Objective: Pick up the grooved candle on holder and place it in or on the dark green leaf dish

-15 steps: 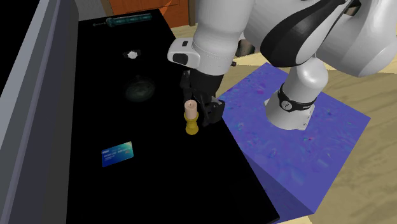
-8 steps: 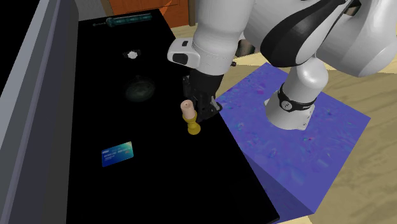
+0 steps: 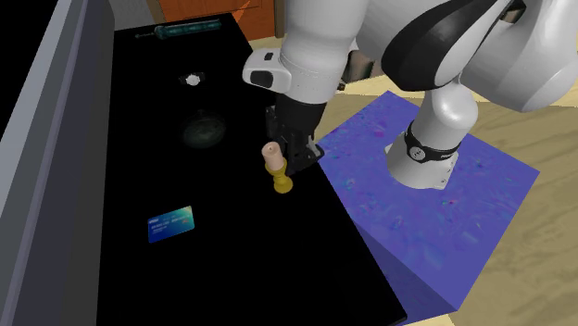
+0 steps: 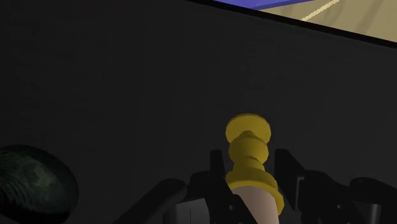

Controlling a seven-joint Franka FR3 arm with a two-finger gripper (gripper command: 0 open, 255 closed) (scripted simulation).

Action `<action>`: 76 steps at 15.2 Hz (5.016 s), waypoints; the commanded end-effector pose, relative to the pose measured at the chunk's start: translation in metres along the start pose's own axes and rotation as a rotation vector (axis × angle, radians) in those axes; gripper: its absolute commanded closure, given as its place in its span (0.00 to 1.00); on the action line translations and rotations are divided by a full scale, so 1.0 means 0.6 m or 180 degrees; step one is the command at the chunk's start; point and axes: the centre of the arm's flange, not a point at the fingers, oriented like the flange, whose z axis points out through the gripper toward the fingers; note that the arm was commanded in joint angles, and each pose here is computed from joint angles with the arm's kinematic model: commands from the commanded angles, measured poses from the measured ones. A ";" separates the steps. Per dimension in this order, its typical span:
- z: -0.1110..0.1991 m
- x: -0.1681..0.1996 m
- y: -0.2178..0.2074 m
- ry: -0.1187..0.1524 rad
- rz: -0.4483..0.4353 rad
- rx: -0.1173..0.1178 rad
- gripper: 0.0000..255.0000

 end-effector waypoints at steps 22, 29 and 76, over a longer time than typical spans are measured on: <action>-0.182 0.041 0.033 -0.0002 0.0000 0.0000 1.00; -0.173 0.081 0.181 -0.0002 0.0000 0.0000 1.00; -0.107 0.115 0.401 -0.0002 0.0000 0.0000 0.00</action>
